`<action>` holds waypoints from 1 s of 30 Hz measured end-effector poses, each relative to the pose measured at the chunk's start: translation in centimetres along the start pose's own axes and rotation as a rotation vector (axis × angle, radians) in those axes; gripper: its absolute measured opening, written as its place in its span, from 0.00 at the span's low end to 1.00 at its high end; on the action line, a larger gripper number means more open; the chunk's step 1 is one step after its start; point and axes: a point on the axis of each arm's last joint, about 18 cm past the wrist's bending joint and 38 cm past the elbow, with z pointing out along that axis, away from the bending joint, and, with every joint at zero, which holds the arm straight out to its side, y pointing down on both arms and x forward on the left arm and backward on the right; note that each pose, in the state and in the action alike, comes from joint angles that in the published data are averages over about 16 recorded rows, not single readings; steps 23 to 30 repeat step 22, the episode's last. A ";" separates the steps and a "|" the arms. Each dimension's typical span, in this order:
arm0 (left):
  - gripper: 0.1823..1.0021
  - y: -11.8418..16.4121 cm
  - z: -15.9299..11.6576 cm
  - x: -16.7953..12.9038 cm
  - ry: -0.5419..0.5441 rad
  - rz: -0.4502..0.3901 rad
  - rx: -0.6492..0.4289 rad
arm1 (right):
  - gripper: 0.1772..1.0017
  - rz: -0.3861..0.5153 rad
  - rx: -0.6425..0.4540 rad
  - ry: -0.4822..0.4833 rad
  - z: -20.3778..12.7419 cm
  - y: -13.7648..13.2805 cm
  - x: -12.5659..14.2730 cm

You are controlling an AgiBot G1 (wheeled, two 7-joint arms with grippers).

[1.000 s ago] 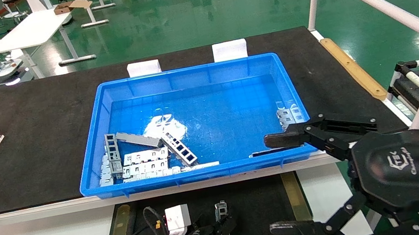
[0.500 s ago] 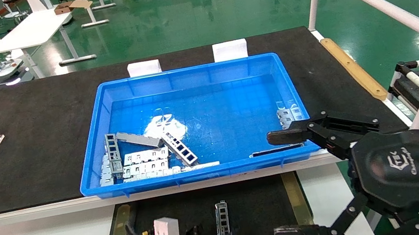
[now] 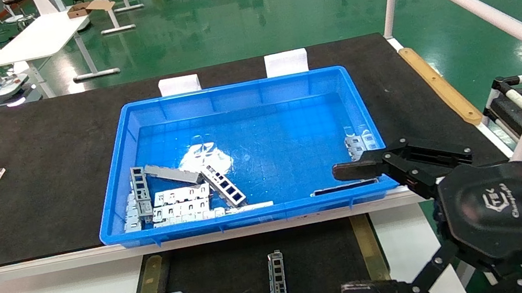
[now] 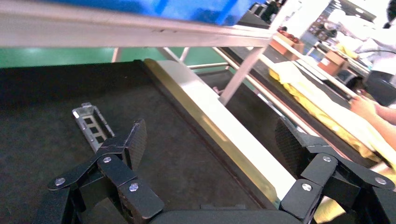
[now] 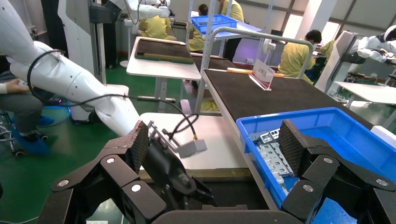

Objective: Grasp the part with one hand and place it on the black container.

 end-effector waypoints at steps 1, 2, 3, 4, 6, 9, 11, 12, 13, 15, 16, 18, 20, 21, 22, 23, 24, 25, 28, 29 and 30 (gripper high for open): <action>1.00 -0.2 -0.4 0.1 0.008 0.006 -0.003 | 1.00 0.000 0.000 0.000 0.0 0.0 0.0; 1.00 -0.5 -0.7 0.2 0.015 0.012 -0.005 | 1.00 0.000 0.000 0.000 0.0 0.0 0.0; 1.00 -0.8 -1.1 0.3 0.022 0.017 -0.007 | 1.00 0.000 0.000 0.000 0.0 0.0 0.0; 1.00 -1.1 -1.4 0.4 0.028 0.023 -0.008 | 1.00 0.000 0.000 0.000 0.0 0.0 0.0; 1.00 -1.7 -2.2 0.6 0.041 0.034 -0.009 | 1.00 0.000 0.000 0.000 0.0 0.0 0.0; 1.00 -2.7 -3.2 0.9 0.057 0.050 -0.010 | 1.00 0.000 0.000 0.000 0.0 0.0 0.0; 1.00 -3.2 -3.9 1.0 0.066 0.060 -0.009 | 1.00 0.000 0.000 0.000 0.0 0.0 0.0; 1.00 -3.5 -4.2 1.1 0.070 0.064 -0.009 | 1.00 0.000 0.000 0.000 0.0 0.0 0.0; 1.00 -3.8 -4.5 1.2 0.074 0.068 -0.008 | 1.00 0.000 0.000 0.000 0.0 0.0 0.0; 1.00 -4.3 -5.1 1.3 0.081 0.076 -0.006 | 1.00 0.000 0.000 0.000 0.0 0.0 0.0; 1.00 -4.4 -5.2 1.3 0.083 0.079 -0.005 | 1.00 0.000 0.000 0.000 0.0 0.0 0.0; 1.00 -4.7 -5.6 1.4 0.086 0.084 -0.004 | 1.00 0.000 0.000 0.000 0.0 0.0 0.0; 1.00 -4.9 -5.9 1.4 0.090 0.089 -0.003 | 1.00 0.000 0.000 0.000 0.0 0.0 0.0; 1.00 -5.0 -6.0 1.4 0.092 0.090 -0.002 | 1.00 0.000 0.000 0.000 0.0 0.0 0.0; 1.00 -5.1 -6.1 1.5 0.093 0.092 -0.001 | 1.00 0.000 0.000 0.000 0.0 0.0 0.0; 1.00 -5.1 -6.1 1.5 0.093 0.092 -0.001 | 1.00 0.000 0.000 0.000 0.0 0.0 0.0; 1.00 -5.1 -6.1 1.5 0.093 0.092 -0.001 | 1.00 0.000 0.000 0.000 0.0 0.0 0.0; 1.00 -5.1 -6.1 1.5 0.093 0.092 -0.001 | 1.00 0.000 0.000 0.000 0.0 0.0 0.0; 1.00 -5.1 -6.1 1.5 0.093 0.092 -0.001 | 1.00 0.000 0.000 0.000 0.0 0.0 0.0; 1.00 -5.1 -6.1 1.5 0.093 0.092 -0.001 | 1.00 0.000 0.000 0.000 0.0 0.0 0.0; 1.00 -5.1 -6.1 1.5 0.093 0.092 -0.001 | 1.00 0.000 0.000 0.000 0.0 0.0 0.0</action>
